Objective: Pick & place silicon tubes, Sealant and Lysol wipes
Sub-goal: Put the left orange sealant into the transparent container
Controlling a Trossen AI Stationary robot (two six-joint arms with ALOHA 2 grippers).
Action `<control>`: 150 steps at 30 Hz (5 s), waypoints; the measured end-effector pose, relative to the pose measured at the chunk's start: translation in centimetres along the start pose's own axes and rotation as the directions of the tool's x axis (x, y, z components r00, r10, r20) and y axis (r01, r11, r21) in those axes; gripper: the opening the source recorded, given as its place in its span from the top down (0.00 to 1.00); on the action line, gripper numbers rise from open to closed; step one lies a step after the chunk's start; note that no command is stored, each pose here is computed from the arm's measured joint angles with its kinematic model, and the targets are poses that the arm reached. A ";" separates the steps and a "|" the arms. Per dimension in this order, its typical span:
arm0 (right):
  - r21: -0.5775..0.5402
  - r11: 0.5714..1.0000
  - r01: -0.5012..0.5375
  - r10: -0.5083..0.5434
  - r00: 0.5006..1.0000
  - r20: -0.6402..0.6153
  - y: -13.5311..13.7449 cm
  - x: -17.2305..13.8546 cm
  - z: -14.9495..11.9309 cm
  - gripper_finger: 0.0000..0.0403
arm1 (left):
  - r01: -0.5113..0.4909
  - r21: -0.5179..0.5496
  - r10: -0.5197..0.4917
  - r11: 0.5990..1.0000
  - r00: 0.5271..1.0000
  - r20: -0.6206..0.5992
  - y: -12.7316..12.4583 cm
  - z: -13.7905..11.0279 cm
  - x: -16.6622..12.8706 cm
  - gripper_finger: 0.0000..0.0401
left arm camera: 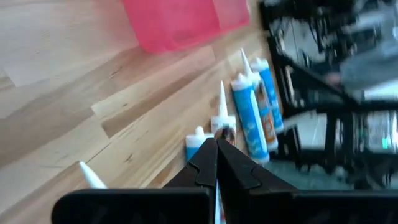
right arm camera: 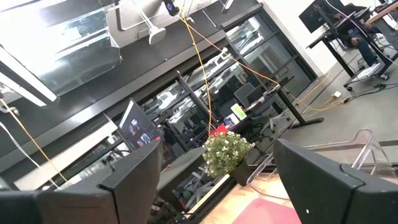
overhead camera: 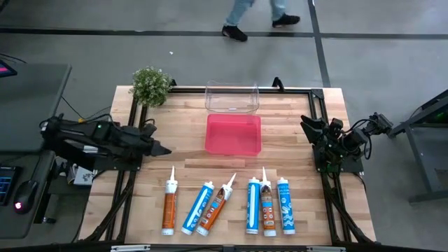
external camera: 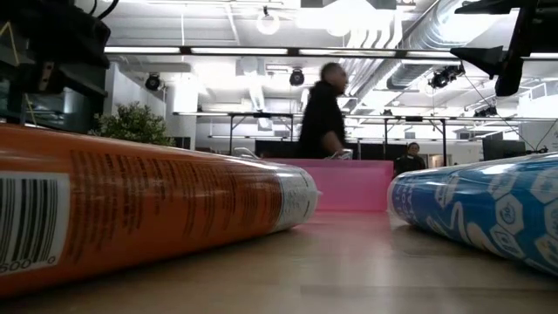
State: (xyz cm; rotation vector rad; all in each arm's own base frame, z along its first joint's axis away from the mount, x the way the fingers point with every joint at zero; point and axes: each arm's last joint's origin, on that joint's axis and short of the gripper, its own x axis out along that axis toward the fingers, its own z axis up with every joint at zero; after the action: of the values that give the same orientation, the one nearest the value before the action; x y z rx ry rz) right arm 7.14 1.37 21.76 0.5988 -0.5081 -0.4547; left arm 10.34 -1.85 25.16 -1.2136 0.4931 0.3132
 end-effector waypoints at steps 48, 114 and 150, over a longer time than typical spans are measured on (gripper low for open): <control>-0.013 1.000 0.001 -0.001 1.000 -0.007 0.0 0.0 -0.1 0.25 | -0.799 -0.158 0.777 0.580 0.601 -0.189 -12.8 -12.6 9.6 0.48; -0.033 0.999 0.002 -0.002 1.000 -0.019 0.0 0.0 -0.3 0.25 | -0.839 -0.199 0.762 0.507 0.544 -0.352 -2.2 -16.9 16.4 0.02; -0.039 0.999 0.003 -0.004 1.000 -0.022 -0.1 0.0 -0.4 0.25 | -0.858 -0.097 0.790 0.504 0.504 -0.350 -1.1 -17.5 17.7 0.51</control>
State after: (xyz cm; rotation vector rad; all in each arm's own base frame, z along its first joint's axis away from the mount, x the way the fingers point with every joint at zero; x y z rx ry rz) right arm 7.34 1.48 21.47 0.5666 -0.4760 -0.4594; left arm 22.54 -19.30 12.23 -1.1935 1.3300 1.1041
